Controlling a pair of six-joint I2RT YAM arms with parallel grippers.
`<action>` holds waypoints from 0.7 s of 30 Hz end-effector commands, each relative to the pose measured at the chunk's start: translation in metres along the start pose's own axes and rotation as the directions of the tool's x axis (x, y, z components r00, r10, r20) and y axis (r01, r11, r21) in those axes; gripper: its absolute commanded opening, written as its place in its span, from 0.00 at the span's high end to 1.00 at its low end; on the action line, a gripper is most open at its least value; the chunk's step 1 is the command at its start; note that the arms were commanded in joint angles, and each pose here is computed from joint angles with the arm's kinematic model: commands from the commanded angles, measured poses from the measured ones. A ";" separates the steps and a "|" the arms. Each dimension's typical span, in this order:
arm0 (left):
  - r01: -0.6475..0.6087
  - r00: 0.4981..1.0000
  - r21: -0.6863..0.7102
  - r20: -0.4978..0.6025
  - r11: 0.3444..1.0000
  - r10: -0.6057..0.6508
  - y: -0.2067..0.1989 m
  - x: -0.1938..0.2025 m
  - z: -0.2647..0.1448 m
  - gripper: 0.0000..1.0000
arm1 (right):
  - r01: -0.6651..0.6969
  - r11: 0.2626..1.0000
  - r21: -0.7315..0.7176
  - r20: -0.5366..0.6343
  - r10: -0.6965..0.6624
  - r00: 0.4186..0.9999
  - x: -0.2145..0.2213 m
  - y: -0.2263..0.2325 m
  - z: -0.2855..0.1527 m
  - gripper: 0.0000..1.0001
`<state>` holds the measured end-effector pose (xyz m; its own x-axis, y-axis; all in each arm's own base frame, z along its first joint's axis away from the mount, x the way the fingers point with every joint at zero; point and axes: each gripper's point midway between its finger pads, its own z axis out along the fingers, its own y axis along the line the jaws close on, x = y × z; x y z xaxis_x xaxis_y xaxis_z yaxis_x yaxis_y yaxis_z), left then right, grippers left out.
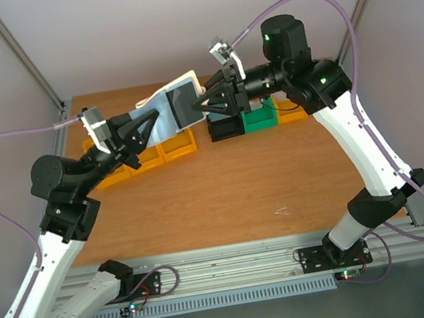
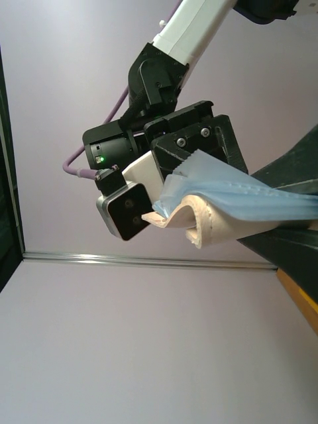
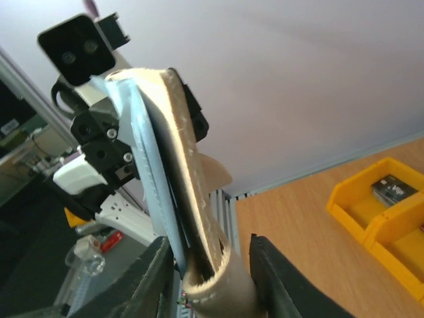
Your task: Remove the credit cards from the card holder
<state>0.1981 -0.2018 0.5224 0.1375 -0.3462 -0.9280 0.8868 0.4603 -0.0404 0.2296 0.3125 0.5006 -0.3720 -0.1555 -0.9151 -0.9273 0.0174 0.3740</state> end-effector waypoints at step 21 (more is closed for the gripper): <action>-0.135 0.991 -0.361 -0.071 0.923 0.117 0.064 0.039 -0.030 0.43 | -0.216 0.596 0.773 -0.054 0.402 0.914 0.084 -0.134 -0.049 0.99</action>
<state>0.2537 -0.1658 0.4710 0.1310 -0.2835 -0.9500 0.6535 0.7452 -0.1323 0.2869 0.2955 0.4351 -0.5802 -0.1967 -0.7904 -0.7602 0.4792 0.4387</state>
